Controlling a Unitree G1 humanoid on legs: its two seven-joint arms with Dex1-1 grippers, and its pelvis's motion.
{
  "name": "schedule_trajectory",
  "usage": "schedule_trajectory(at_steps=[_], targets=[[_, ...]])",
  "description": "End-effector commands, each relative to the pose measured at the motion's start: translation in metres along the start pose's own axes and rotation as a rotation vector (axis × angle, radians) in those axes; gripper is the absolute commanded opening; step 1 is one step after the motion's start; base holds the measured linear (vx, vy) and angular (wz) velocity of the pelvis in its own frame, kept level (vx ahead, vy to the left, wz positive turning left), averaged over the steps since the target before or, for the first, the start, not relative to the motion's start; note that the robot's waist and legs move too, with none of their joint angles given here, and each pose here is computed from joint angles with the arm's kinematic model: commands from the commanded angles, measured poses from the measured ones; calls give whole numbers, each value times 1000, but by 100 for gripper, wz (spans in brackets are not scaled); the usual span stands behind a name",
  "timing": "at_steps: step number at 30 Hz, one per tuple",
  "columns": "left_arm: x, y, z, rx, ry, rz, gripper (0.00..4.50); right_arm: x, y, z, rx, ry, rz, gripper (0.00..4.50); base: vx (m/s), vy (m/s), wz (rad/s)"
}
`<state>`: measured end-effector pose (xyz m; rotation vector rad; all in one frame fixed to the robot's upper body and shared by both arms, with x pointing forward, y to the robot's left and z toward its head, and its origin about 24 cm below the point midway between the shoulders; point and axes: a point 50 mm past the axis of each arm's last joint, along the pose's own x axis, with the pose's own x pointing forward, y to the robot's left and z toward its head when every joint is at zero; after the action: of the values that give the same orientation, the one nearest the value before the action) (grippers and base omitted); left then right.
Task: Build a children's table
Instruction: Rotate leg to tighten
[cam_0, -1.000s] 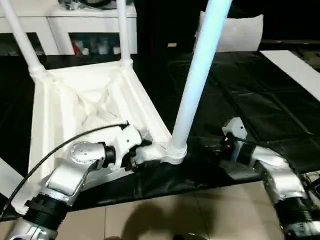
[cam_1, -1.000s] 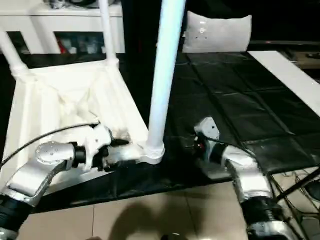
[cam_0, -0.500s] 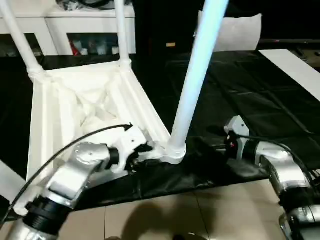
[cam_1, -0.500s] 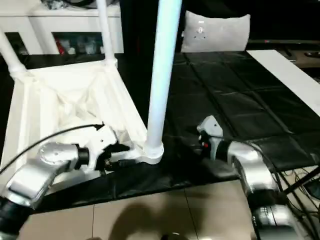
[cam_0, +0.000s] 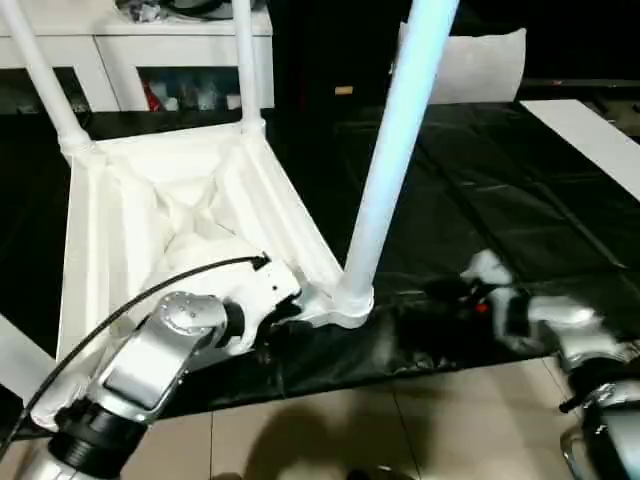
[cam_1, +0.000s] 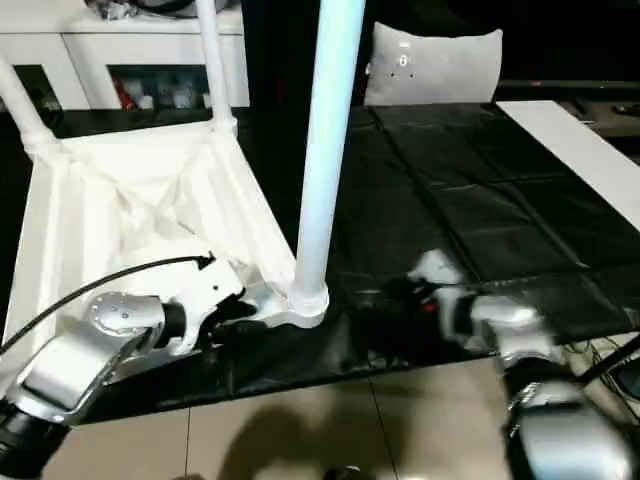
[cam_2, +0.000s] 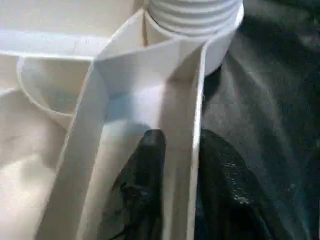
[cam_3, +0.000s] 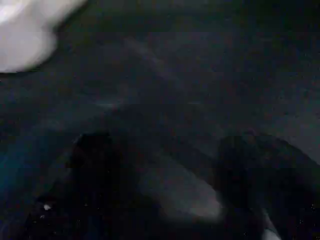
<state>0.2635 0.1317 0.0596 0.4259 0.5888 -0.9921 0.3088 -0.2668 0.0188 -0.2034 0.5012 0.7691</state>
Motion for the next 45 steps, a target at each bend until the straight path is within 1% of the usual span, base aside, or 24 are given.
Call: schedule_trajectory(at_steps=[1,3,5,6,7,8,10,13,16,19,20,23,26,27,28,29,30,32,33,34,35,36,42,45], targets=[[1,1,-1,11,26,17,89,-3,-4,-3,4,17,-48,450,0,0,0],[1,1,-1,10,27,19,68,-4,-4,-4,6,21,-49,450,0,0,0],[1,2,-2,10,30,18,68,-4,-5,0,2,10,-36,450,0,0,0],[2,2,-2,10,28,16,68,-3,-6,5,-6,1,-20,450,0,0,0],[2,2,-2,10,28,16,43,-3,-6,5,-6,1,-20,450,0,0,0],[2,2,-1,13,25,13,31,-1,-5,6,-8,0,-16,450,0,0,0],[2,2,0,19,3,-9,28,14,5,7,-24,10,10,450,0,0,0],[3,1,-1,16,3,-24,6,24,10,6,-31,25,5,450,0,0,0],[3,2,-1,16,4,-24,6,24,10,5,-28,39,-14,450,0,0,0],[3,2,-1,15,2,-26,6,26,11,13,-49,-2,41,450,0,0,0],[2,5,-4,32,9,-28,6,26,12,19,-65,-39,72,450,0,0,0],[2,9,-7,53,24,-22,6,27,12,20,-68,-49,63,450,0,0,0],[1,22,-16,93,64,7,6,26,10,21,-69,-54,27,450,0,0,0],[0,31,-20,138,74,21,6,26,8,22,-70,-61,-7,450,0,0,0],[-1,35,-20,158,72,24,6,26,7,22,-71,-65,-21,450,0,0,0],[-1,39,-18,200,52,22,6,25,5,23,-68,-88,-52,450,0,0,0],[-2,43,-12,252,0,8,6,23,3,25,-49,-132,-91,450,0,0,0],[-2,43,-8,272,-36,-15,6,23,2,26,-37,-159,-112,450,0,0,0],[-1,43,-6,274,-56,-34,6,20,8,61,-134,-335,-20,450,0,0,0],[1,44,-3,279,-76,-50,6,12,23,93,-224,-477,54,450,0,0,0],[2,44,-3,281,-80,-54,6,10,27,99,-239,-501,67,450,0,0,0],[7,44,-2,299,-82,-73,6,4,35,116,-271,-564,41,450,0,0,0],[23,37,-1,368,-102,-161,6,7,25,124,-223,-597,-44,450,0,0,0],[28,30,-1,377,-120,-213,6,6,31,125,-216,-603,-16,450,0,0,0]])
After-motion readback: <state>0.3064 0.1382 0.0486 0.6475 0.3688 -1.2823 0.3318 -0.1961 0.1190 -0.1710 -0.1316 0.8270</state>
